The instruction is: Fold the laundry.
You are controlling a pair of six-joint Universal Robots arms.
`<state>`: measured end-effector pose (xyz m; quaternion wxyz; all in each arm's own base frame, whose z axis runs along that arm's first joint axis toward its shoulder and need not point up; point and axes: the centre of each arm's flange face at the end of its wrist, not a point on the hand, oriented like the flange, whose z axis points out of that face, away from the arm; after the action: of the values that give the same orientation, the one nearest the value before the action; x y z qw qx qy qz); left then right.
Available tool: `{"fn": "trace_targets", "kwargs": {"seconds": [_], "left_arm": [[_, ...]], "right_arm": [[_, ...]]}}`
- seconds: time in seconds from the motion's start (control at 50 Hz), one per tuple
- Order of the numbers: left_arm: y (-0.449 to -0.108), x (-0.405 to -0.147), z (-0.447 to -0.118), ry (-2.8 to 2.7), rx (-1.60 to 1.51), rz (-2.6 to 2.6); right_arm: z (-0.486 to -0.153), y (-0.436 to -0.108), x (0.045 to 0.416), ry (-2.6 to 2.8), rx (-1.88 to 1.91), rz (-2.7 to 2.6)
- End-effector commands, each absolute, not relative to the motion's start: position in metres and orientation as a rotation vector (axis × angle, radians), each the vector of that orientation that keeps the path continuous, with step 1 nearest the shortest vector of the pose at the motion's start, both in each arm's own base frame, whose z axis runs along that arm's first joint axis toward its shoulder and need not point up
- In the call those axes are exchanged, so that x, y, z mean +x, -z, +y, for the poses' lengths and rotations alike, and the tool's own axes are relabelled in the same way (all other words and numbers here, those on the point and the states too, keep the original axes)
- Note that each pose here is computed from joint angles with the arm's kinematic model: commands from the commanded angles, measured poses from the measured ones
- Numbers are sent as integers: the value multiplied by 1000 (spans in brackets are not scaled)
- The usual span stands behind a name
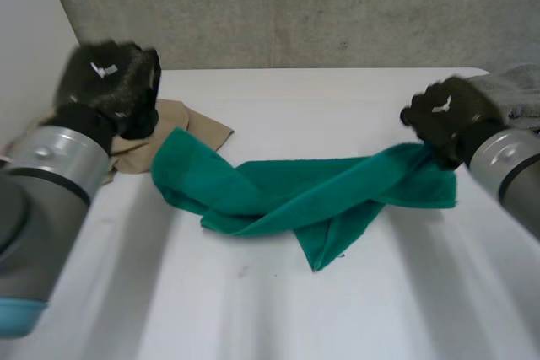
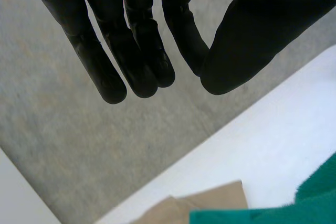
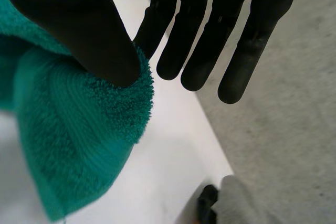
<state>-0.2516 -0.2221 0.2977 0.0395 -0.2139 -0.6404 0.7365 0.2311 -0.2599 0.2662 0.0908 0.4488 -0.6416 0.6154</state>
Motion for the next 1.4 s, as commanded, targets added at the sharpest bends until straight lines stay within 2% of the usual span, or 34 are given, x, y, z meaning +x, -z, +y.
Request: {"fn": "trace_targets", "kwargs": {"seconds": [0.02, 0.1, 0.18, 0.32, 0.48, 0.72, 1.04, 1.14, 1.24, 1.32, 1.34, 1.4], "left_arm": [[-268, -256, -205, -1985, -868, -2143], [-218, -259, -202, -1716, -950, -2322], [-184, -261, -203, -1564, -978, -2408], [-153, -268, -218, -1542, -986, -2425], [-140, -273, -239, -1636, -940, -2374], [-134, -285, -252, -1700, -930, -2313], [-120, -304, -265, -1671, -925, -2303], [-133, -306, -270, -1701, -830, -2289], [-180, -294, -259, -1751, -680, -2281], [-244, -275, -242, -1865, -593, -2214], [-273, -267, -232, -1930, -588, -2163], [-320, -250, -211, -2056, -645, -2084]], "right_arm": [[-240, -280, 233, -1810, 1441, -1998], [-244, -259, 236, -1745, 1477, -2060], [-249, -247, 238, -1730, 1460, -2066], [-253, -235, 235, -1711, 1410, -2066], [-250, -220, 233, -1677, 1425, -2088], [-251, -202, 233, -1625, 1457, -2095], [-257, -203, 230, -1626, 1441, -2074], [-261, -209, 225, -1637, 1406, -2062], [-268, -223, 218, -1666, 1354, -2034], [-270, -243, 211, -1683, 1328, -2000], [-269, -255, 208, -1692, 1319, -1980], [-263, -281, 205, -1720, 1321, -1932]]}}
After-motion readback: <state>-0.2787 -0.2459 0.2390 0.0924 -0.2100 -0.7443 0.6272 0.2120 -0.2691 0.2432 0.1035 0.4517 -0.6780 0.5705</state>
